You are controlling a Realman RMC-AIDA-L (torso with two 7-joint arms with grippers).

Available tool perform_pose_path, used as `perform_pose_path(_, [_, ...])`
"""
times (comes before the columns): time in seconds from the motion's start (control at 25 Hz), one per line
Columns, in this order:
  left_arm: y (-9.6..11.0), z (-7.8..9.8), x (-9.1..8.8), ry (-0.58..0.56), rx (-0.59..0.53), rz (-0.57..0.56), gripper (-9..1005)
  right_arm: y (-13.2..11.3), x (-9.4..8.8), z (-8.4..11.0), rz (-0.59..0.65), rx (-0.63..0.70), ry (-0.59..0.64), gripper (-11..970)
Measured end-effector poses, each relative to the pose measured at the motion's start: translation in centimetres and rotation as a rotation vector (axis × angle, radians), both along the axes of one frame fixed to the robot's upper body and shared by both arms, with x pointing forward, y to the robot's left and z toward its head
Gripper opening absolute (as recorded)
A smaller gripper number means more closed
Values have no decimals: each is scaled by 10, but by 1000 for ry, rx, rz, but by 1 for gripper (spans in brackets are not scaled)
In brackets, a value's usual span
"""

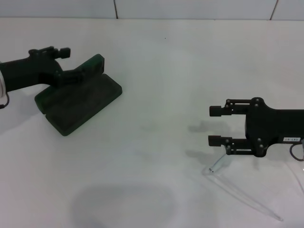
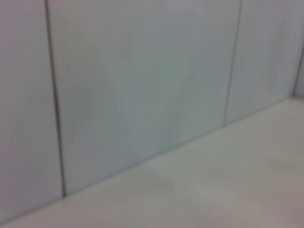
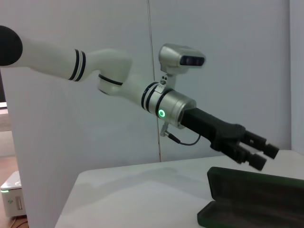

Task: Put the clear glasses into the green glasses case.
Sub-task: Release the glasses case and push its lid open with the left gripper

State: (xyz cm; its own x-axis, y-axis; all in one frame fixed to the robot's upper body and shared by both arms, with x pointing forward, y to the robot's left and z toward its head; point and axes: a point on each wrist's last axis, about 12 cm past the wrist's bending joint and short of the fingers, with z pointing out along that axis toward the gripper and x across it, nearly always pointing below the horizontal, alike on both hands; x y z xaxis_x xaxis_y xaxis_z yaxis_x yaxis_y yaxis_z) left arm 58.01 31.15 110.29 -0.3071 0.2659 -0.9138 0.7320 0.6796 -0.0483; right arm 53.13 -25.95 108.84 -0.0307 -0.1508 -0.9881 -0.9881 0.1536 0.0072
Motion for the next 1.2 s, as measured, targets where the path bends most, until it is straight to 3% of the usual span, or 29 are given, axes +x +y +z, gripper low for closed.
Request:
perform_pose_path(0.28, [-5, -8, 2, 91, 95, 14, 759, 2, 0, 0, 4, 3, -2, 657])
perform_pose_path(1.04, [-3, -14, 4, 91, 150, 49, 712, 9, 2, 2, 18, 13, -8, 656])
perform_pose_path(1.2, [-3, -14, 5, 89, 158, 57, 518, 9, 1, 1, 18, 11, -8, 656])
